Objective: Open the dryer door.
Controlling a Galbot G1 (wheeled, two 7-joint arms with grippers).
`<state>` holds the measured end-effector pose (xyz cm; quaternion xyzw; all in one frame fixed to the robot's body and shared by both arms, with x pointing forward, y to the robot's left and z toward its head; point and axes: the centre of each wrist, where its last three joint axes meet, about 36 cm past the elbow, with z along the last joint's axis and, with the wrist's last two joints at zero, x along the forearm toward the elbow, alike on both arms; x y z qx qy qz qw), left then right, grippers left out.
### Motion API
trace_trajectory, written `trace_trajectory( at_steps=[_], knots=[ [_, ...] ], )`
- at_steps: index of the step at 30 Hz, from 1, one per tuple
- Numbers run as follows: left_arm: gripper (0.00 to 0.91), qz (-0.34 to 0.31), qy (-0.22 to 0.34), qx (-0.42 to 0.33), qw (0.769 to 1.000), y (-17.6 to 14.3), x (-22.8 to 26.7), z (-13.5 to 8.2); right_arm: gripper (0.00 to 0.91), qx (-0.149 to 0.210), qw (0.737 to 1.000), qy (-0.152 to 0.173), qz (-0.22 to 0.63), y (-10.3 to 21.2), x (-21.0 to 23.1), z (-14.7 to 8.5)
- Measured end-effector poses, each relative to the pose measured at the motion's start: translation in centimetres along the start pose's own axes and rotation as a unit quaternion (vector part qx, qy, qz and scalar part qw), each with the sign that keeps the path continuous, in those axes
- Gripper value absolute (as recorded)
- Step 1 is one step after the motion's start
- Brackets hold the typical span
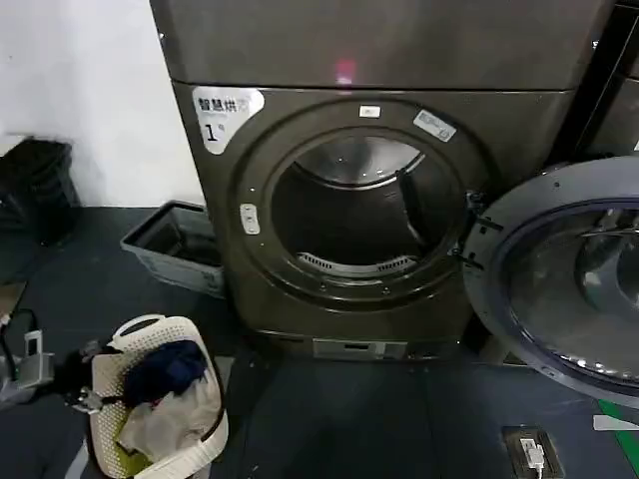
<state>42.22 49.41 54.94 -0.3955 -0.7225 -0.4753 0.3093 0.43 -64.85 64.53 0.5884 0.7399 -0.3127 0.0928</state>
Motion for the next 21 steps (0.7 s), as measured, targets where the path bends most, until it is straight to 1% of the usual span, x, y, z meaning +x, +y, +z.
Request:
trace_trajectory(
  at_steps=[5,21],
  knots=[
    [0.907,0.013,0.0,-0.021,1.0,-0.02,-0.01,0.4,0.907,0.005,1.0,-0.002,-0.005,0.06,0.0,0.01],
    [0.907,0.029,0.013,-0.036,0.999,-0.3,0.24,0.81,0.907,0.011,1.0,0.004,-0.001,-0.08,0.17,0.35]
  ],
)
